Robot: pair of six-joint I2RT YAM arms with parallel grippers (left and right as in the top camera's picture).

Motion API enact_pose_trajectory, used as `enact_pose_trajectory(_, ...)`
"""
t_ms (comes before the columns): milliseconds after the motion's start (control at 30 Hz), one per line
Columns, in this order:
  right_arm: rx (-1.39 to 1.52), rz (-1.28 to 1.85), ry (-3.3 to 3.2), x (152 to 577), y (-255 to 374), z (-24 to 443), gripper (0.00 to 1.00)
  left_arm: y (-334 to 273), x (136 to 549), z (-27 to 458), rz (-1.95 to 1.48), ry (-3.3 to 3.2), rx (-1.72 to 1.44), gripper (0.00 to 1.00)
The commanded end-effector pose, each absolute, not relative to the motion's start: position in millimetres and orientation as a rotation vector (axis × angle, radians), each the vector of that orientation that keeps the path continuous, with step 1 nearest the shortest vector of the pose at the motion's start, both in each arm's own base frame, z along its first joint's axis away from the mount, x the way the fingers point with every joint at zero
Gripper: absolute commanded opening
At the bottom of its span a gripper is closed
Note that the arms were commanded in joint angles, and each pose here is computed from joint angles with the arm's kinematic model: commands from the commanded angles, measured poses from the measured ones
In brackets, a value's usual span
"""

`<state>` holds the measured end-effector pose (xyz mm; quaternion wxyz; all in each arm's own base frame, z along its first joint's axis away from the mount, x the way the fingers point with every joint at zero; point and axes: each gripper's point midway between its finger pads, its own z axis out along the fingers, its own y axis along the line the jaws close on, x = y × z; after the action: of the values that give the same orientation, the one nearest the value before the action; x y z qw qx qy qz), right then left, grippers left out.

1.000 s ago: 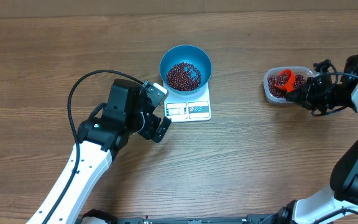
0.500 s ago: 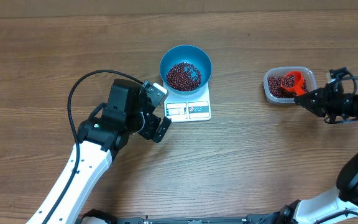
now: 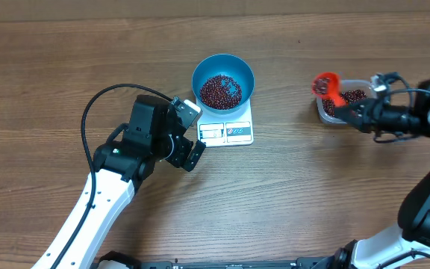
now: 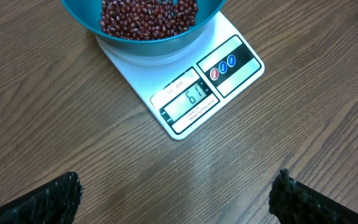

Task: Scoop item into bowl and weigh 150g on scale
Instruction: 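Carry the filled scoop left over the blue bowl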

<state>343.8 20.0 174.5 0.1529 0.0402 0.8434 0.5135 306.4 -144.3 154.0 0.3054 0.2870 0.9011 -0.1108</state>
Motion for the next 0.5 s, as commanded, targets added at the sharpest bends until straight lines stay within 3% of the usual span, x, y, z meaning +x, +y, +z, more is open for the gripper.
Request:
enact_pose_trajectory(0, -0.051, 1.511, 2.358, 355.4, 48.4, 197.2, 0.04, -142.2, 307.0, 150.9, -0.289, 2.401, 0.741, 1.0)
enact_pose_trajectory(200, -0.207, 1.528, 2.38, 366.9, 100.8, 211.1, 0.04, -142.2, 307.0, 150.9, -0.289, 2.401, 0.741, 1.0)
enact_pose_trajectory(467, -0.239, 1.332, 2.533, 387.6, 155.9, 194.8, 0.04, -142.2, 307.0, 150.9, -0.289, 2.401, 0.741, 1.0)
